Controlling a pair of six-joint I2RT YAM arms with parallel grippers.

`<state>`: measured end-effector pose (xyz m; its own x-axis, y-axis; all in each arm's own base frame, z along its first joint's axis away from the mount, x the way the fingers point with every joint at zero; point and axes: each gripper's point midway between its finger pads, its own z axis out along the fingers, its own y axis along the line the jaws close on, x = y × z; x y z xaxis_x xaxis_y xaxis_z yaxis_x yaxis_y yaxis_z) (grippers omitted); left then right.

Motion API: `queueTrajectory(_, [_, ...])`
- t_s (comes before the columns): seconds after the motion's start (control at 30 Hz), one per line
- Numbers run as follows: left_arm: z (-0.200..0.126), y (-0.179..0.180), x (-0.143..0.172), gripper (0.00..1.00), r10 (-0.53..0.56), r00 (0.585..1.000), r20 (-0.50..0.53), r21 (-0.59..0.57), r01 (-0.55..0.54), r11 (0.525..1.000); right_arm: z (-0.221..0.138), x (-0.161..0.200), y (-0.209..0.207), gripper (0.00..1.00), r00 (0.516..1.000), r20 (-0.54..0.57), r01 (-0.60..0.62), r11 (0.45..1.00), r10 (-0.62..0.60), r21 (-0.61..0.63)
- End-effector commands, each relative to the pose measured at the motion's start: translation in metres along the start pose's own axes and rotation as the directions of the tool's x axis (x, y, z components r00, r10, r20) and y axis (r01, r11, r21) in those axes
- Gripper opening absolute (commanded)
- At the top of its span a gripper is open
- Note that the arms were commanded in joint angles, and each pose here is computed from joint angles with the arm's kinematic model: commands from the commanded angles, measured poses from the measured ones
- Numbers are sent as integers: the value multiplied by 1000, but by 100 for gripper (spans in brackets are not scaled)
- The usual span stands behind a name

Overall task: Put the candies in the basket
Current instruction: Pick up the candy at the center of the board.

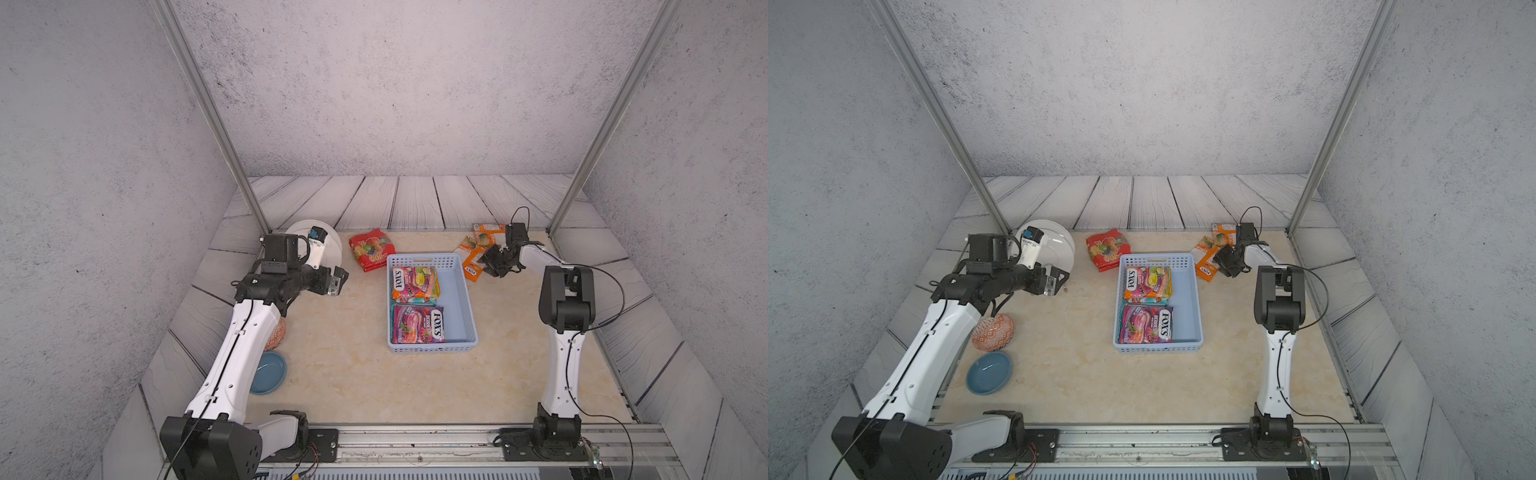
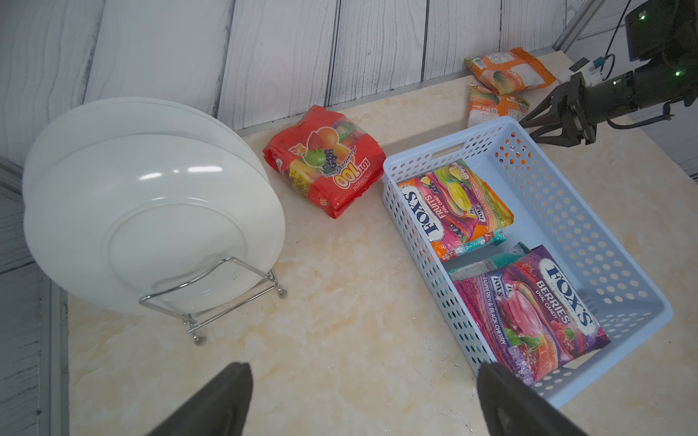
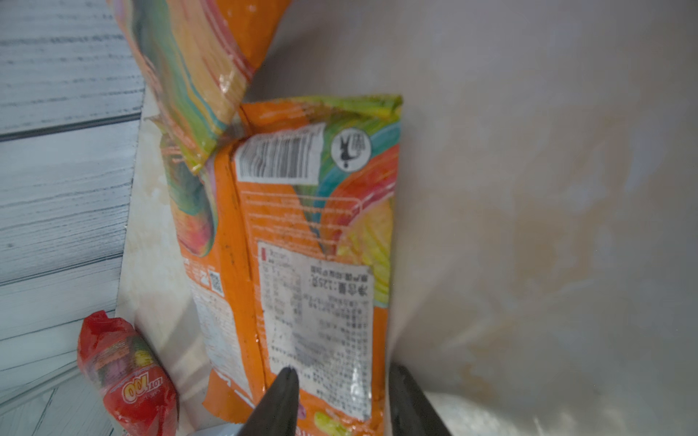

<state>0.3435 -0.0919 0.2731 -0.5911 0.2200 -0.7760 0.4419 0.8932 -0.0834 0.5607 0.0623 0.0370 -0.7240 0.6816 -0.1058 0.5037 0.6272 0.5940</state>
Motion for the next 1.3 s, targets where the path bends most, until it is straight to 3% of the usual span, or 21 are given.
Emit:
queueTrajectory(0.0, [-5,3,-6,100,6,1000,16,-10,-5,1000,20,0,-11,37,1000,-23,-14,1000,14,7])
queueTrajectory(0.07, [-4,3,-5,100,4,1000,18,-12,-4,1000,19,1,-11,30,1000,-25,-17,1000,17,5])
queueTrajectory(0.2, [-10,2,-8,100,9,1000,21,-10,-9,1000,8,-3,1,2,1000,2,-2,999,2,-37])
queueTrajectory(0.23, [-9,3,-8,100,11,1000,22,-16,-10,1000,4,-5,6,0,1000,8,19,999,-19,-42])
queueTrajectory(0.6, [-6,-1,-7,100,-1,999,34,13,1,1000,-75,-8,32,0,973,132,190,982,-189,1])
queueTrajectory(0.93, [-12,-4,-9,100,4,999,44,15,-4,1000,-142,-10,47,0,903,247,340,936,-352,93])
queueTrajectory(1.1, [-8,-2,-6,100,5,999,43,10,-5,1000,-165,-8,55,0,848,292,421,896,-443,140])
queueTrajectory(1.27, [-11,-3,-8,100,6,999,46,9,-7,1000,-178,2,71,0,738,303,566,797,-603,210])
